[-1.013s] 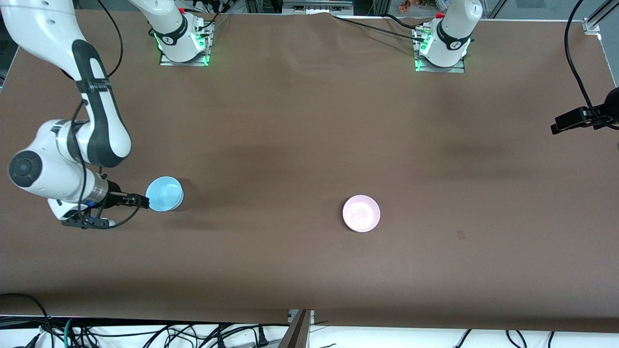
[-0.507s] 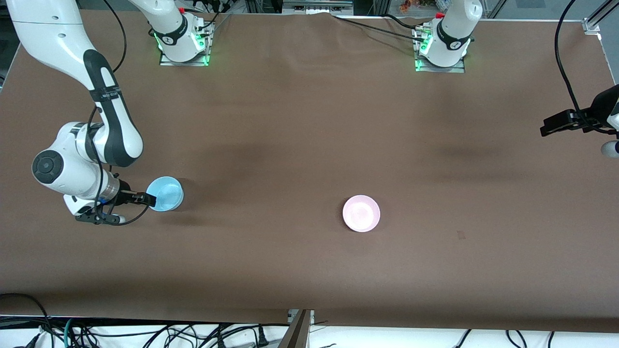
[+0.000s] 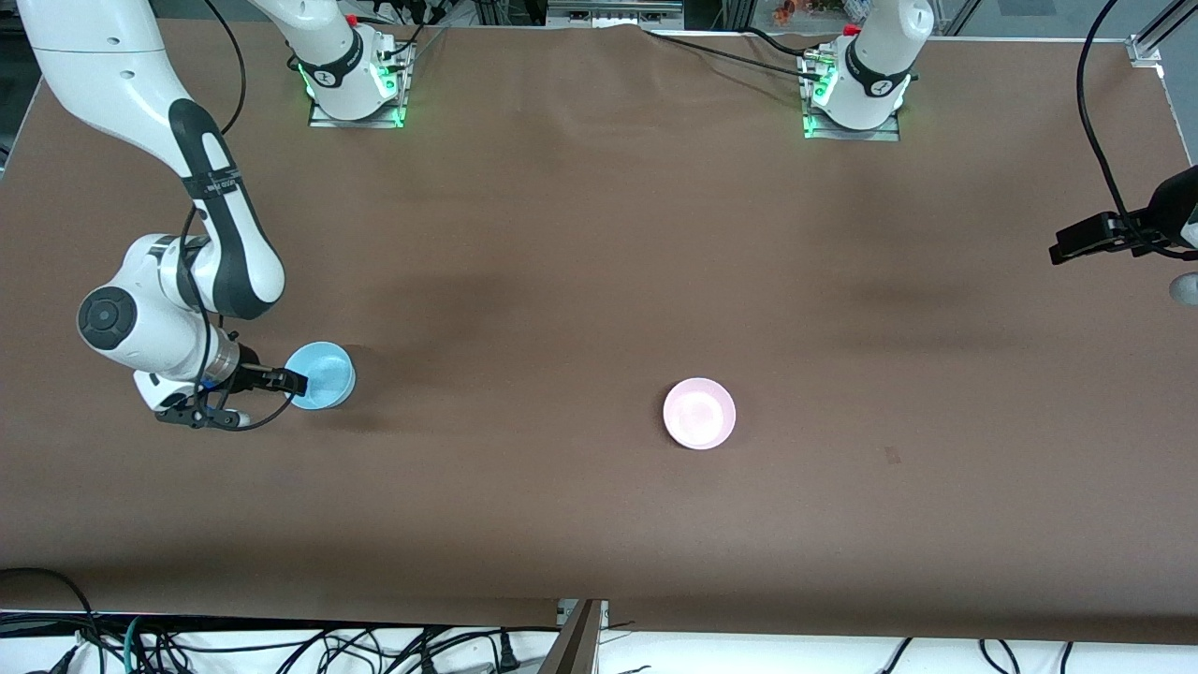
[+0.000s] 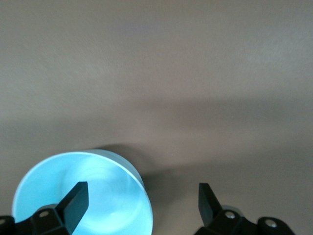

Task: Stack pink and blue bowls on white bowl
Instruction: 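Grasp the light blue bowl rim with the right gripper and lift, then carry the blue bowl over the pink bowl with the right gripper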

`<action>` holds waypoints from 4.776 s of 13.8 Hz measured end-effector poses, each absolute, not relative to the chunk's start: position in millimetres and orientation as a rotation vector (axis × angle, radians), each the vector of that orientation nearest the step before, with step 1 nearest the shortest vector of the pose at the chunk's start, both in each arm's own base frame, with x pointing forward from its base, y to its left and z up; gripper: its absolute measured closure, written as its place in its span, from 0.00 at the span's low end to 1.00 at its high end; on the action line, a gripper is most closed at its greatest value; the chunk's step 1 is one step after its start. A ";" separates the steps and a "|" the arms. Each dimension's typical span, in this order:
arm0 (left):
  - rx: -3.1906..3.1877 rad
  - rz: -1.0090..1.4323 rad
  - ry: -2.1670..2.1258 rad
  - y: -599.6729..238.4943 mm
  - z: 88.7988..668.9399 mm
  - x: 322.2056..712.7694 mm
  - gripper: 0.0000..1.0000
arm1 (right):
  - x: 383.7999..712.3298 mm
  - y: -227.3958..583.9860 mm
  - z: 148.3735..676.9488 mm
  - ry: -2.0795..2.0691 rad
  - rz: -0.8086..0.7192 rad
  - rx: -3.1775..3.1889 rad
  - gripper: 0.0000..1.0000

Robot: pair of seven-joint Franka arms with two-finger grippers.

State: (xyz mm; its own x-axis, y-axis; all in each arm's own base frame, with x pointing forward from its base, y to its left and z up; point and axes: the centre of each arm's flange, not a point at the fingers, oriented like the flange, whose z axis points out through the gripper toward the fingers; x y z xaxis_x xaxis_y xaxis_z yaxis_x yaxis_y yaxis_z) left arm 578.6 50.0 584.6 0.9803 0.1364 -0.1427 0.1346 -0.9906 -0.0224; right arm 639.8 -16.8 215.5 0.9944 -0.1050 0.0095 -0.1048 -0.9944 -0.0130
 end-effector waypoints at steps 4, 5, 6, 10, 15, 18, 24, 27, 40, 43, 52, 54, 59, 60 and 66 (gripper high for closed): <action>-3.113 0.225 -0.215 50.6 584.7 578.5 0.00 | 629.4 -17.6 203.1 0.168 -0.005 -3.127 0.01; -3.113 0.225 -0.215 50.6 584.7 578.5 0.00 | 629.2 -17.6 203.0 0.169 -0.005 -3.127 0.02; -3.113 0.225 -0.215 50.6 584.8 578.5 0.00 | 629.2 -17.6 203.1 0.169 -0.005 -3.127 0.02; -3.114 0.220 -0.213 49.9 586.1 578.8 0.00 | 629.3 -17.9 203.5 0.172 -0.006 -3.127 0.33; -3.114 0.213 -0.211 49.2 588.0 579.1 0.00 | 629.5 -17.9 204.5 0.209 -0.008 -3.122 0.85; -3.114 0.214 -0.209 48.6 587.7 579.4 0.00 | 632.5 -15.8 219.2 0.262 -0.044 -3.109 0.96; -3.114 0.214 -0.210 48.9 587.6 579.5 0.00 | 661.3 23.0 301.4 0.260 0.029 -3.068 0.97; -3.114 0.214 -0.210 48.9 587.6 579.5 0.00 | 673.3 72.9 353.6 0.332 0.046 -3.032 0.97; -3.114 0.214 -0.209 48.4 587.6 579.7 0.00 | 621.1 456.7 358.6 0.808 -0.190 -2.897 0.97; -3.114 0.214 -0.208 48.2 587.7 579.7 0.00 | 623.0 504.9 347.6 0.871 -0.309 -2.682 0.97; -3.114 0.214 -0.208 48.3 587.6 579.8 0.00 | 575.2 580.4 277.6 0.685 -0.449 -2.623 0.97; -3.114 0.214 -0.208 48.3 587.4 579.9 0.00 | 581.4 574.6 265.0 0.690 -0.471 -2.624 0.97; -3.114 0.215 -0.208 48.2 587.3 580.0 0.00 | 583.0 576.9 258.9 0.684 -0.482 -2.621 0.97; -3.114 0.215 -0.208 48.3 587.3 580.0 0.00 | 582.7 577.7 258.9 0.682 -0.484 -2.618 0.97; -3.114 0.215 -0.209 48.5 587.2 580.0 0.00 | 579.2 585.0 250.1 0.646 -0.509 -2.559 0.97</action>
State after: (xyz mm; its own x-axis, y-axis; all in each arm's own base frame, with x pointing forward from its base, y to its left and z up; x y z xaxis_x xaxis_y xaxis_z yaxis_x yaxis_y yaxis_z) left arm 580.0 48.5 587.2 0.9817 0.1338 -0.1359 0.1320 -0.9910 -0.0222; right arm 579.2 585.0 250.1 0.8220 -0.5178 0.2372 -0.3516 -0.7890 -0.5039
